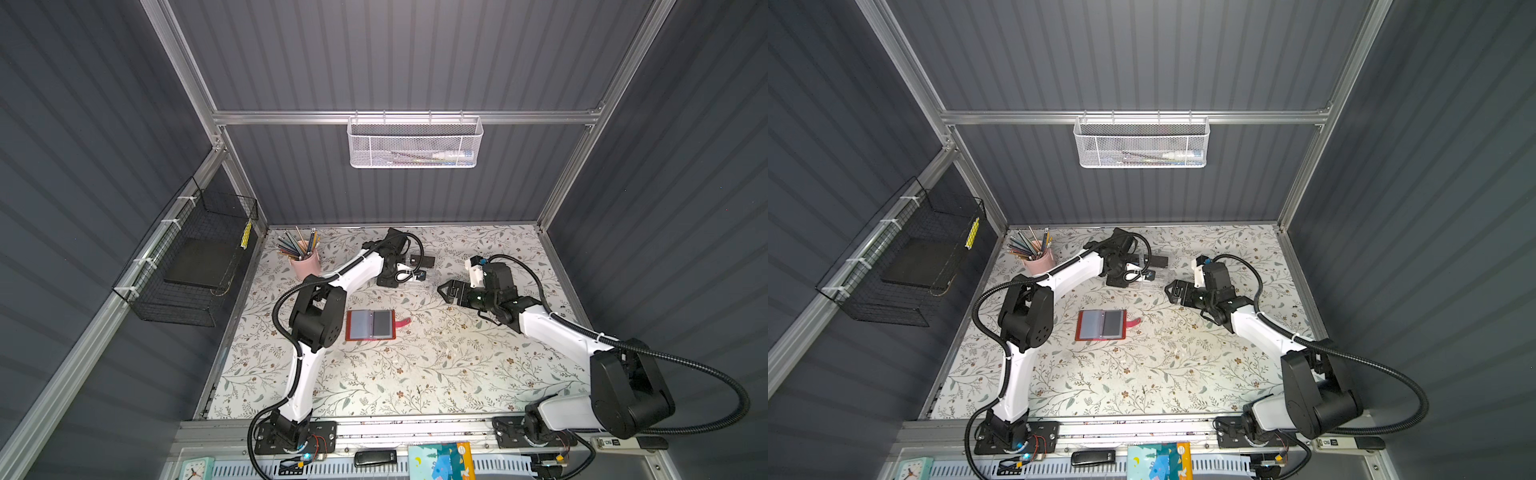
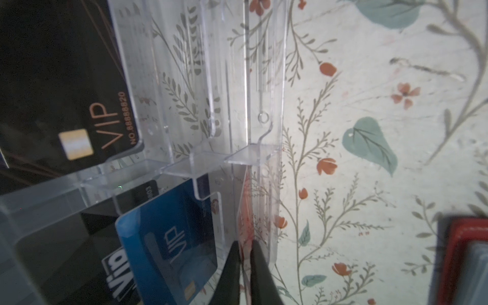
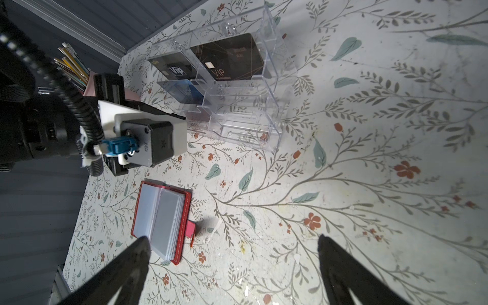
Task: Take the credit cards out of the card holder
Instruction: Place the credit card in the storage box.
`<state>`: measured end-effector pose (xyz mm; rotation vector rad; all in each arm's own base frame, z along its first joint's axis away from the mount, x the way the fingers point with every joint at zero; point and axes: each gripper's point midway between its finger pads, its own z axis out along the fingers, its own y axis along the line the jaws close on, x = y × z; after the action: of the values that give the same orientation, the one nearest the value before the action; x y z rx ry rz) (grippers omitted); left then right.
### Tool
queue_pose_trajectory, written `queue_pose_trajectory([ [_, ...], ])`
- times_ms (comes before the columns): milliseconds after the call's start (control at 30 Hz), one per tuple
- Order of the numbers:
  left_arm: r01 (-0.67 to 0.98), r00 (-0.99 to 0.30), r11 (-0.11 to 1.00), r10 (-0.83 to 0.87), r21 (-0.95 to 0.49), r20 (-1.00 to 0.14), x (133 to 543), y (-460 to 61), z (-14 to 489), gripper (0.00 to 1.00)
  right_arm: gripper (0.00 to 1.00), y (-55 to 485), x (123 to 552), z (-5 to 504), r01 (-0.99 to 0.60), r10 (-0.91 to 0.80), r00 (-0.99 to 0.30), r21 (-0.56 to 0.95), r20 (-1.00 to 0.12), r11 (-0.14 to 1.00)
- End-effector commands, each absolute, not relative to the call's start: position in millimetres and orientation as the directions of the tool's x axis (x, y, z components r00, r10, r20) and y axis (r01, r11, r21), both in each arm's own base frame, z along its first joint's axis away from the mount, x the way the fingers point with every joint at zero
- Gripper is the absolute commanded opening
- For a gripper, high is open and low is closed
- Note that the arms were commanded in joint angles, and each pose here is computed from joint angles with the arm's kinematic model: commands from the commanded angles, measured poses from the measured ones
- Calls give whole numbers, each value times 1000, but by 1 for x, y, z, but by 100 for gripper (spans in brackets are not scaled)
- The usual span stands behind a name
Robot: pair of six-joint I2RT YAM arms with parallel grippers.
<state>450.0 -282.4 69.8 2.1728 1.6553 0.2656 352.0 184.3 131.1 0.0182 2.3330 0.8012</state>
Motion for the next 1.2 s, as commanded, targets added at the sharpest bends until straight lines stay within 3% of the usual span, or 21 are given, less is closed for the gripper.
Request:
queue_pose_trajectory([
  [0, 867, 301, -243, 951, 435, -68, 447, -281, 79, 13, 99, 186, 350, 138, -206, 217, -773, 561, -596, 802],
  [633, 842, 301, -221, 949, 493, -89, 445, -281, 99, 27, 99, 188, 352, 138, -206, 219, -775, 565, -593, 799],
  [1167, 845, 295, -217, 951, 489, -88, 441, -278, 91, 30, 99, 186, 348, 141, -208, 223, -771, 567, -596, 797],
])
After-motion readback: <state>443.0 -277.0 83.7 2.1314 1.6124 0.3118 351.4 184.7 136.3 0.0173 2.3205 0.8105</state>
